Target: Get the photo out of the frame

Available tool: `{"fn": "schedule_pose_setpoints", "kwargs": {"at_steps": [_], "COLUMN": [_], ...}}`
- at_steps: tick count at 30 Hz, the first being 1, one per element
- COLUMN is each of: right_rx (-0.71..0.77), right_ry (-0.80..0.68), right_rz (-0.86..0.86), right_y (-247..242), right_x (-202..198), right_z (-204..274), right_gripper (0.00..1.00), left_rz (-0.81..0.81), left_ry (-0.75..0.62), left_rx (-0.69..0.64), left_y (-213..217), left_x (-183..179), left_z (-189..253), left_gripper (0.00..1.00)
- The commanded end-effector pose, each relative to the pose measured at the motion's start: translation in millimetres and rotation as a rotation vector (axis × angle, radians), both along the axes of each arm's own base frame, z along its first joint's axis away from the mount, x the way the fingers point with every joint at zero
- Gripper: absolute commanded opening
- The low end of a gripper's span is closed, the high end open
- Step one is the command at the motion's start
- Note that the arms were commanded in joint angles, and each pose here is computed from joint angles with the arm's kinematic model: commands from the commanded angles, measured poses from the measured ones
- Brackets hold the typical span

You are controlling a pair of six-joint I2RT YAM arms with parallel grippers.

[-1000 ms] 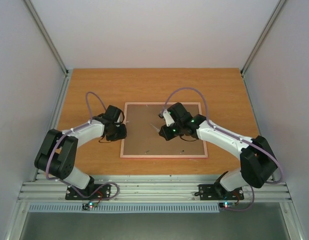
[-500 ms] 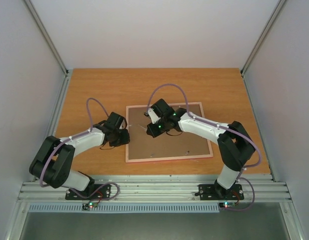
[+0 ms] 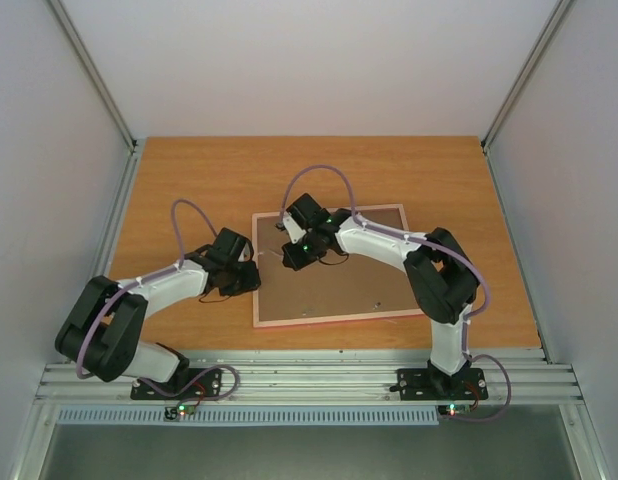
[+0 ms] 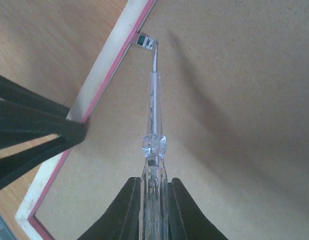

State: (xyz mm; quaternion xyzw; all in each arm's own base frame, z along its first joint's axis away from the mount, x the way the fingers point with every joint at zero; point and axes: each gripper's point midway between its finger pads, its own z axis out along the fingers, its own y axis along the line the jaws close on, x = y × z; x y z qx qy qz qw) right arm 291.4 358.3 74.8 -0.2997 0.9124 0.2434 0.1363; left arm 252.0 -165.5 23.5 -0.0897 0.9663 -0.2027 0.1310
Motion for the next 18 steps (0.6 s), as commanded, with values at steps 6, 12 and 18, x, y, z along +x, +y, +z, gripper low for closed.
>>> {"fn": "schedule_pose_setpoints", "kwargs": {"at_steps": [6, 12, 18], "right_rx": [0.005, -0.002, -0.009], "right_ry": [0.001, 0.010, 0.026], "right_rz": [0.028, 0.036, 0.045], "right_y": [17, 23, 27], "right_x": [8, 13, 15], "right_z": [-4, -9, -15], "right_gripper": [0.01, 0.01, 0.01], "left_rz": [-0.034, -0.035, -0.036], "left_ry": [0.052, 0.055, 0.054], "left_rx": [0.002, 0.002, 0.008], "left_y": [0, -1, 0], "left_x": [-18, -18, -17], "left_z": [-10, -11, -12], "left_gripper": [0.22, 0.21, 0.21]}}
